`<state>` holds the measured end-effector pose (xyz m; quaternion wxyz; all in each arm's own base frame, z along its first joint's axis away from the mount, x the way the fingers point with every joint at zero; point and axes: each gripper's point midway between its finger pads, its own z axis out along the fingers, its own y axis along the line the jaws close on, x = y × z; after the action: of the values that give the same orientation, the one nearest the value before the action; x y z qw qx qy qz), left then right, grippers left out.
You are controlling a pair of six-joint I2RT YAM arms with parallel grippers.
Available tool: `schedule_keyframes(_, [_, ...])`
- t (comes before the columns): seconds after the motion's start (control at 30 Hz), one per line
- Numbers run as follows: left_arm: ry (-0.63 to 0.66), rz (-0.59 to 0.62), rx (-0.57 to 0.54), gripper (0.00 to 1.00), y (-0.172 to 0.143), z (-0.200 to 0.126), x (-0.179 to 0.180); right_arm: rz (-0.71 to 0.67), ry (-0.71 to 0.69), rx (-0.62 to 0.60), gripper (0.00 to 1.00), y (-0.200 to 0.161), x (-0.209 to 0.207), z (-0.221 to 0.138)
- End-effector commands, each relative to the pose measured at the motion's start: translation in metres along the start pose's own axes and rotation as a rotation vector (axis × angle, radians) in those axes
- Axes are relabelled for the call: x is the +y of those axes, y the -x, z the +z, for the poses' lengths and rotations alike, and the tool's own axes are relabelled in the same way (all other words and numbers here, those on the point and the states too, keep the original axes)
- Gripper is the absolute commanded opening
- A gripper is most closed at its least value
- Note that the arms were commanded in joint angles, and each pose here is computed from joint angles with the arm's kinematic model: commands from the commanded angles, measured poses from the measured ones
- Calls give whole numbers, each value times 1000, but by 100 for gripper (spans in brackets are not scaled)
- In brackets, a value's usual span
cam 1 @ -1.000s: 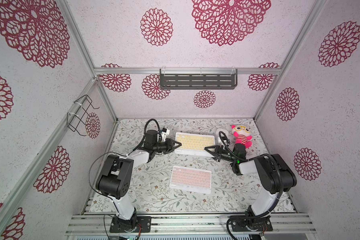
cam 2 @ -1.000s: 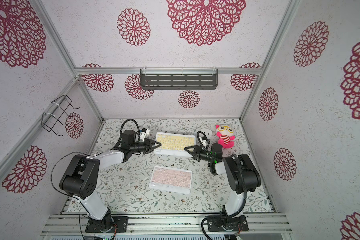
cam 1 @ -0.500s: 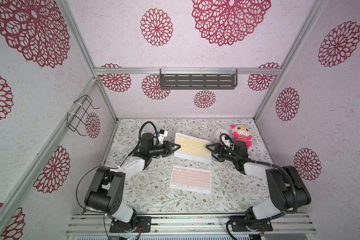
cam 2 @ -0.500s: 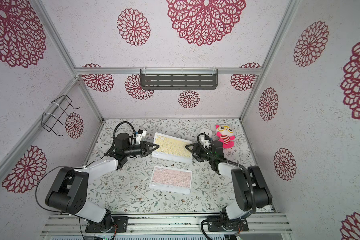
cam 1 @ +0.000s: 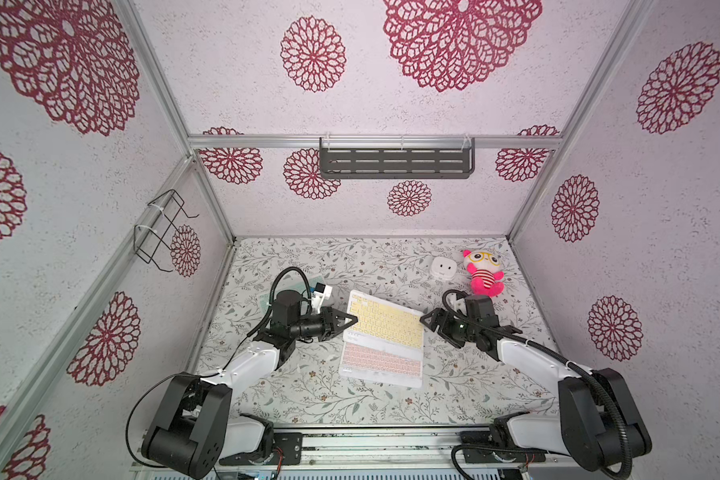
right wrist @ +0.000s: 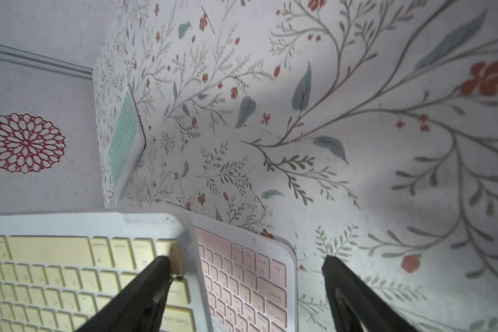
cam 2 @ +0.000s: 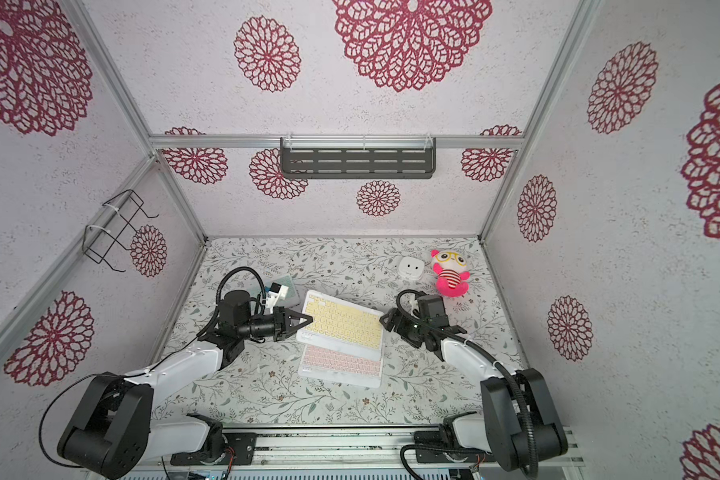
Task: Stack the numeric keypads
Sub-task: Pick up the numeric keypad from the center of the board, then place the numeric keypad at the numeric keypad.
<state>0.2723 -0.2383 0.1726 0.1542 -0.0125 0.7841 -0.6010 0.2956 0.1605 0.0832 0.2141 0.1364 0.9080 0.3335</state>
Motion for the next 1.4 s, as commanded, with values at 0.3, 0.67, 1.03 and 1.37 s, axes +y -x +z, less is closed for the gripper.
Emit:
schedule_keyframes(0.3, [0,2,70,12,-25,14,30,-10,-77,12,86,-43,-4,5])
schedule_keyframes(0.67, [46,-34,61,12,-33,16,61,-6,-91,64,86,-62,-5,24])
schedule_keyframes(1.03, [116,-81,62,19,-41,17,94,-12,-103,101,86,-75,-1,36])
schedule_keyframes(1.37, [192,-114,59,45,-39,21,119,-15,-182,102,86,-83,-5,34])
